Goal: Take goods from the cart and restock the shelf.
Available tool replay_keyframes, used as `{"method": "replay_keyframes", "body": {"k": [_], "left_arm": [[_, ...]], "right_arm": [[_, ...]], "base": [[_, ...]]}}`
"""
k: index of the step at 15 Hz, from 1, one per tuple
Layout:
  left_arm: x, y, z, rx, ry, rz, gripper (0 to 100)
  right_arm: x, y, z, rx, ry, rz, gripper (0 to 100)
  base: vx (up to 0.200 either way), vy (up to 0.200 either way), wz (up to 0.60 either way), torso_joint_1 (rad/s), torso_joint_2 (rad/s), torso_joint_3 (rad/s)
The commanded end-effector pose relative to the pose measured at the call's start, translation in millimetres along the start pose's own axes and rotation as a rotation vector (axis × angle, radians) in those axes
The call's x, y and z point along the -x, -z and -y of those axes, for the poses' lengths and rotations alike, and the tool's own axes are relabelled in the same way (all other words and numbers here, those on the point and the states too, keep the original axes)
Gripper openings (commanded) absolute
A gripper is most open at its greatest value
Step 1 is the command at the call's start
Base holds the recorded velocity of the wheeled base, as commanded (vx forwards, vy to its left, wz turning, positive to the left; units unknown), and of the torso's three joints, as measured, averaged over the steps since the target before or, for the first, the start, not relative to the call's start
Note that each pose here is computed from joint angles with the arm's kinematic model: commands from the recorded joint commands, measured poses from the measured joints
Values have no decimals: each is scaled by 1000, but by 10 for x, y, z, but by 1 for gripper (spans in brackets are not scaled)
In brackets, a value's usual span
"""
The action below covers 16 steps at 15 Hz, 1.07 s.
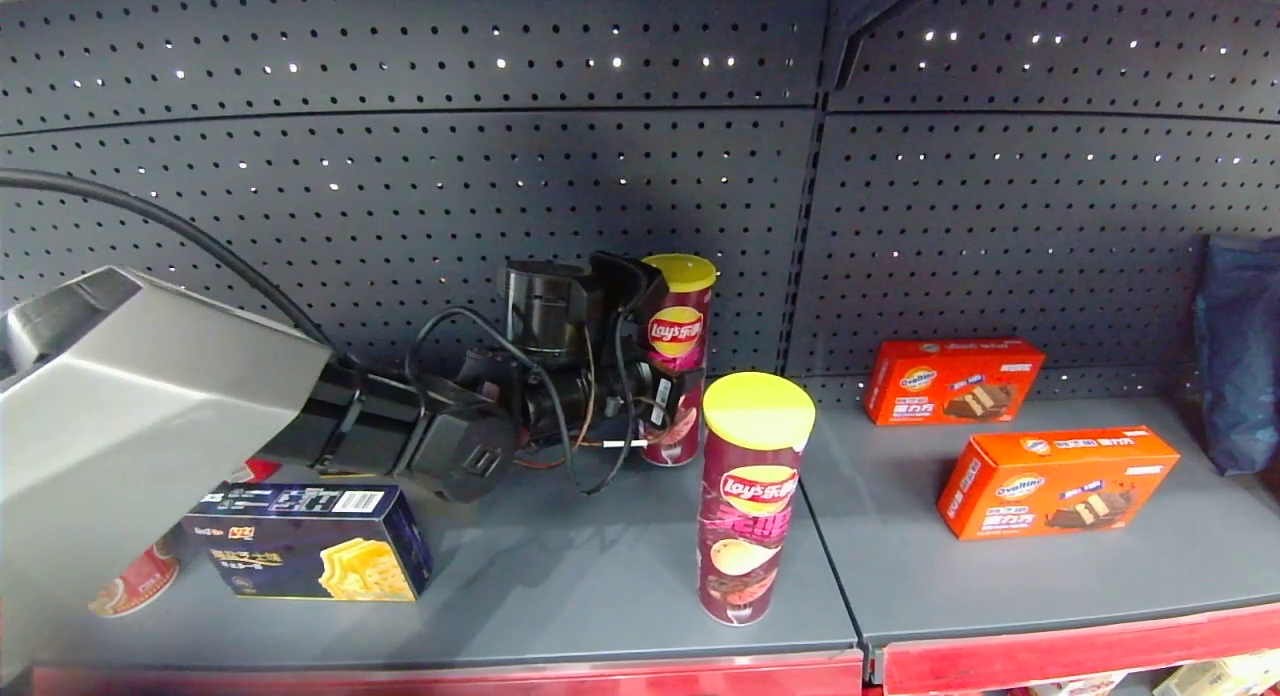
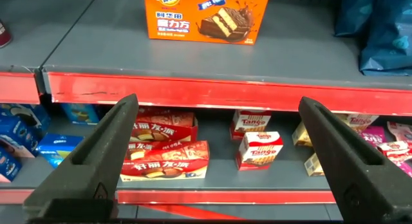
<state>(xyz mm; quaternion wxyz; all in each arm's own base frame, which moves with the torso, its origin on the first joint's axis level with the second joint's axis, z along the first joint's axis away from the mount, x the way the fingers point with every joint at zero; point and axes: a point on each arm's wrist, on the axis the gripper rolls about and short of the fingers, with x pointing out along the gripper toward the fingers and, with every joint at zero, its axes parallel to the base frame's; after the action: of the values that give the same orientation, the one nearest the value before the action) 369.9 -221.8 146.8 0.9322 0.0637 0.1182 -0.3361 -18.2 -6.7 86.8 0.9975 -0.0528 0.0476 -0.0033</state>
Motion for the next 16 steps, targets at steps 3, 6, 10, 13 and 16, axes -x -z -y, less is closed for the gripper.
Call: {"method": "replay_keyframes", "body": {"k": [3,6,10,13,16], "left_arm": [[-143,39,-3,-1,15,4,0],[-201,79,-7,0,19,-2,0],[-267,124,-7,1,19,-8,0],[-280,150,-21,3,17,-15,0],[-302,186,-22,1,14,-22,0]], "right_arm": [[-3,0,0,7,0,-3,100],[-3,-2,0,7,0,-2,100],[-3,0,0,7,0,-3,100],[-3,0,0,7,0,-3,100],[-3,-2,0,7,0,-2,100]], "base": [[0,0,0,0,0,0],[0,0,0,0,0,0],[0,0,0,0,0,0],[0,0,0,0,0,0],[0,0,0,0,0,0]]}}
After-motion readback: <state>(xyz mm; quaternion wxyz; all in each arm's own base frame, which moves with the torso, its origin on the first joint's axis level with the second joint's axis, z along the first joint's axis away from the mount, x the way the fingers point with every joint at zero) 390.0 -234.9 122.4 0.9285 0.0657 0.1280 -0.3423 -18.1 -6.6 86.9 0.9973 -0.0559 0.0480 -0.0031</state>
